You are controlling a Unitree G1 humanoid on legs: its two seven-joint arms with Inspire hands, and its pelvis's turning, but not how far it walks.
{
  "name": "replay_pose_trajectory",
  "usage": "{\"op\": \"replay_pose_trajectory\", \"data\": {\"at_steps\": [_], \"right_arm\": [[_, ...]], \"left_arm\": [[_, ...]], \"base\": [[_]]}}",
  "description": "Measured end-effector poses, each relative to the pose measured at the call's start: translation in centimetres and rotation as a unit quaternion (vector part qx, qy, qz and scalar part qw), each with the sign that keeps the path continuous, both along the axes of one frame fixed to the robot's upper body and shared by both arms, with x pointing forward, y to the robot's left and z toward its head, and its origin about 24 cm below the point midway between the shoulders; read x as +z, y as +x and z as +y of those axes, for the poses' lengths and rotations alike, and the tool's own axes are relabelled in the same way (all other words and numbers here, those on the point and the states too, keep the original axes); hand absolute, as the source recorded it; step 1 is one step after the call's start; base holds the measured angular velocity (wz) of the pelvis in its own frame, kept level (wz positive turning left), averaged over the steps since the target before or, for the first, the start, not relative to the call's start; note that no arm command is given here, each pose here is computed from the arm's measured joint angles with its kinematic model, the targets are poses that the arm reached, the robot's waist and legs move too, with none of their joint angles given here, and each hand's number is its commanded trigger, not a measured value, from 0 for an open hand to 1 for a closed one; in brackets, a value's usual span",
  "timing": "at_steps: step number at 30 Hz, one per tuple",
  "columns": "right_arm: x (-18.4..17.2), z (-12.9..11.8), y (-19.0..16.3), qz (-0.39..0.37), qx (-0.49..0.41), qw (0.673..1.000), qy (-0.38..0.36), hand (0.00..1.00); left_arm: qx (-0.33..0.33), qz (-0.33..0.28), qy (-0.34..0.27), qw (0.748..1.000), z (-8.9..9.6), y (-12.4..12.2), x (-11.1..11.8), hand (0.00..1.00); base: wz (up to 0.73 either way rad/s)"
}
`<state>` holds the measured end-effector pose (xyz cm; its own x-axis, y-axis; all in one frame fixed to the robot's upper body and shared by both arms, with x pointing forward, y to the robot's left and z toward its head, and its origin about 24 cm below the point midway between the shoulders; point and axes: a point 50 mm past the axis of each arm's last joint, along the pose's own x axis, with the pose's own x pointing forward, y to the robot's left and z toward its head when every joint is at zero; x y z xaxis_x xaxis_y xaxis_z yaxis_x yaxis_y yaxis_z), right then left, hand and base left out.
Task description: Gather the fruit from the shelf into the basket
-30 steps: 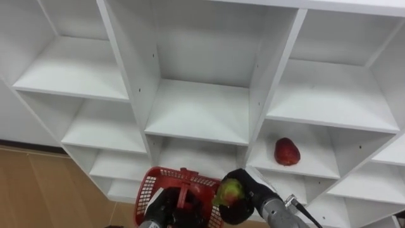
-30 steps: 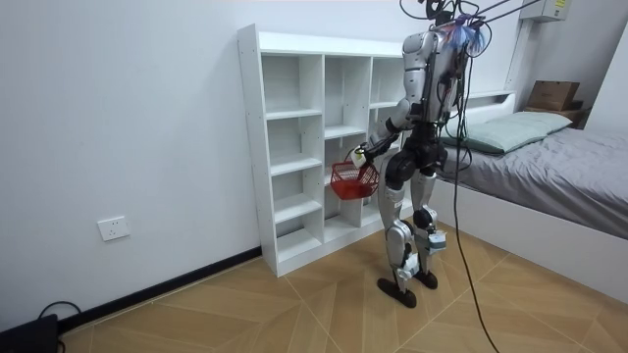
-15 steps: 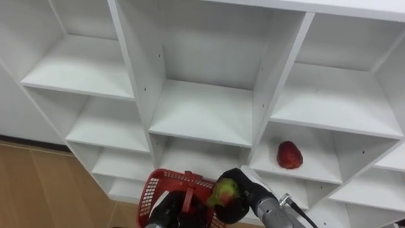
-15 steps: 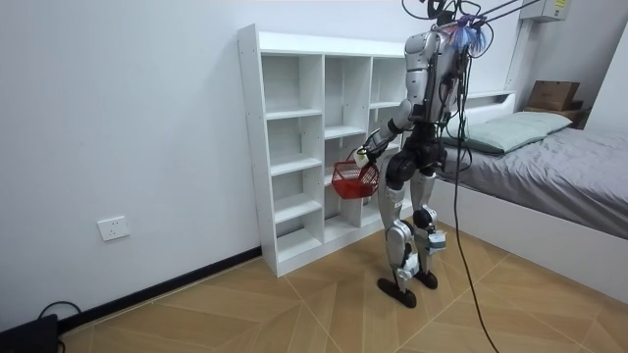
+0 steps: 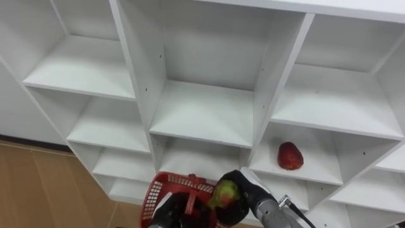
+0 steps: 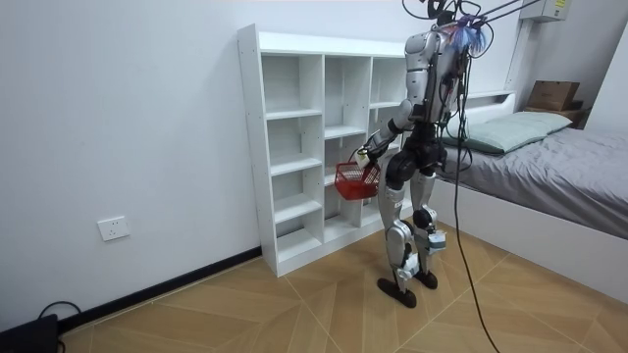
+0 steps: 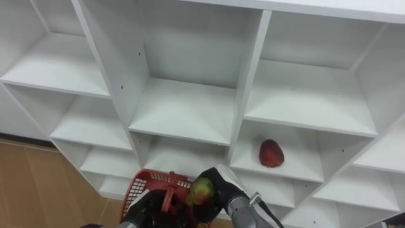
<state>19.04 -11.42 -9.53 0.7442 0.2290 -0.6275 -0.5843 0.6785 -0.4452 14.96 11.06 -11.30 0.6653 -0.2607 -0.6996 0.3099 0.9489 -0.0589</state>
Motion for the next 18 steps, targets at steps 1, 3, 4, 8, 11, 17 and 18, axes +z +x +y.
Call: {"op": "replay_pose_trajectory", "data": {"at_steps": [1, 3, 4, 8, 11, 17, 18], "right_arm": [[-0.07, 0.0, 0.05, 0.001, 0.002, 1.0, -0.003, 0.0], [-0.18, -0.02, 0.08, 0.002, 0.006, 1.0, -0.01, 0.0], [-0.21, -0.05, 0.11, 0.002, 0.006, 1.0, -0.011, 0.0], [-0.38, 0.05, 0.04, 0.004, 0.007, 1.0, -0.014, 0.0], [-0.49, 0.07, -0.03, 0.006, 0.007, 1.0, -0.015, 0.0], [-0.42, 0.08, 0.09, 0.003, 0.008, 1.0, -0.017, 0.0], [-0.41, 0.09, 0.11, 0.003, 0.008, 1.0, -0.017, 0.0]], "left_arm": [[0.0, 0.0, 0.0, 1.0, 0.0, 0.0, 0.0, 1.0], [-0.003, 0.001, -0.002, 1.0, -0.02, -0.02, -0.01, 1.0], [-0.004, 0.003, -0.004, 1.0, -0.02, -0.07, -0.06, 1.0], [-0.006, 0.005, -0.004, 1.0, -0.01, -0.16, -0.14, 1.0], [-0.006, 0.006, -0.004, 1.0, 0.0, -0.17, -0.15, 1.0], [-0.006, 0.007, -0.004, 1.0, 0.02, -0.2, -0.19, 1.0], [-0.006, 0.007, -0.004, 1.0, 0.02, -0.2, -0.19, 1.0]], "base": [[0.0], [0.0], [0.0], [0.0], [0.0], [0.0], [0.0]]}}
